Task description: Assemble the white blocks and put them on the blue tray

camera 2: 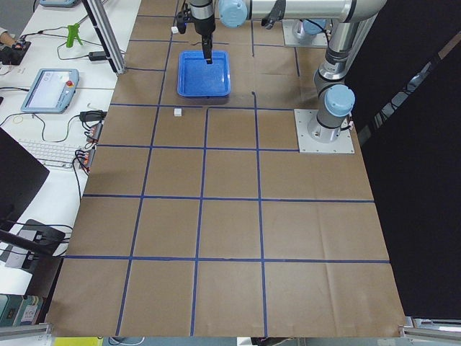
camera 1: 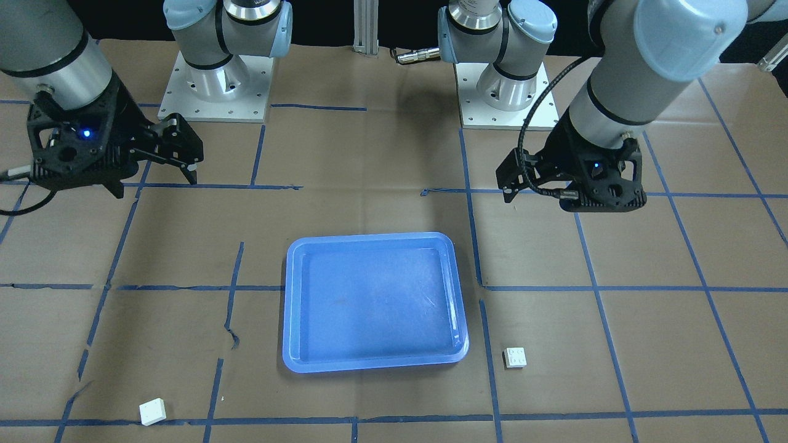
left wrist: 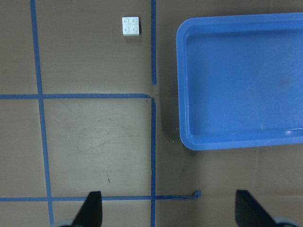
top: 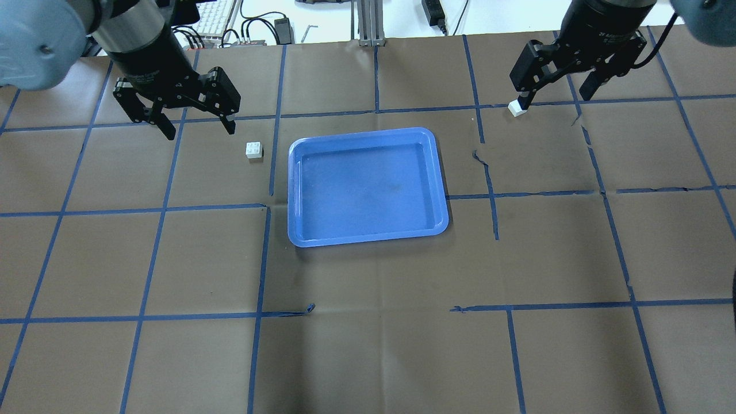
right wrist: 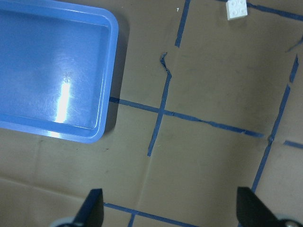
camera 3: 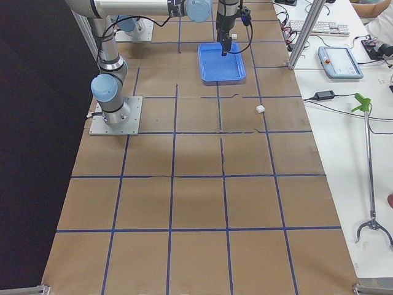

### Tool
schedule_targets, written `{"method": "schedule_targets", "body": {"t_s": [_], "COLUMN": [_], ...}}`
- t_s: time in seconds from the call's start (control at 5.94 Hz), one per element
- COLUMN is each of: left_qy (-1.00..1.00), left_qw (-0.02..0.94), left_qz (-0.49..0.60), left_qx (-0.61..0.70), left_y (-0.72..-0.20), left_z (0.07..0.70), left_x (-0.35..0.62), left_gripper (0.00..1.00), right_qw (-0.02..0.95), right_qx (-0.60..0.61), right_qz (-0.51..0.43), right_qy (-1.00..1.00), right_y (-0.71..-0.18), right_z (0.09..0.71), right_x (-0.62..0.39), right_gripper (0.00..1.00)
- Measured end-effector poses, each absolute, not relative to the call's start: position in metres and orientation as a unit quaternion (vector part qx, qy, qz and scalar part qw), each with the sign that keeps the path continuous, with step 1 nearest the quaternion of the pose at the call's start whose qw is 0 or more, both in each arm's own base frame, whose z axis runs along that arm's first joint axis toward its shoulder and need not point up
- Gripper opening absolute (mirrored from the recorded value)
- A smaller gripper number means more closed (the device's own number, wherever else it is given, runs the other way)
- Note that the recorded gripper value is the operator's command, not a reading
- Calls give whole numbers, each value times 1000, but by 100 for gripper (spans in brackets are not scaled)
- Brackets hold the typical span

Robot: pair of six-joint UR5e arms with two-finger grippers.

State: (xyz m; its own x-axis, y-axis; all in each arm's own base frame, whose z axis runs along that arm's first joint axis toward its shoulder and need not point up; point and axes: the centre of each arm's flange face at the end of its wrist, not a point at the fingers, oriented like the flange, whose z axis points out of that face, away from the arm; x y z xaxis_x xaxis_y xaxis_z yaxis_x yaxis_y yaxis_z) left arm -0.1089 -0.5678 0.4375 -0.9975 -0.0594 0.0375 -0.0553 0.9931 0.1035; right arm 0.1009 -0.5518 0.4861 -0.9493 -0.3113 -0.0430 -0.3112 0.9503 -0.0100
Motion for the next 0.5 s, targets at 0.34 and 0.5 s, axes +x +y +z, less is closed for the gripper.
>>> {"method": "schedule_targets", "body": {"t_s": [0.34, 0.5], "left_qy": [-998, -999], "left_qw": [22, 20], "left_qz": [-33, -22], "left_qx": [40, 41], "left_y": [-633, -657], "left_z": [352, 310], "left_x": [-91, -87], "left_gripper": [99, 99], "right_qw": [23, 16], "right_qx": [-296, -365], "right_qz": [-3, -18], "right_qy": [955, 931], "right_y": [-579, -598], "right_z": [460, 447], "right_x": [78, 67], "right_gripper": [100, 100]}}
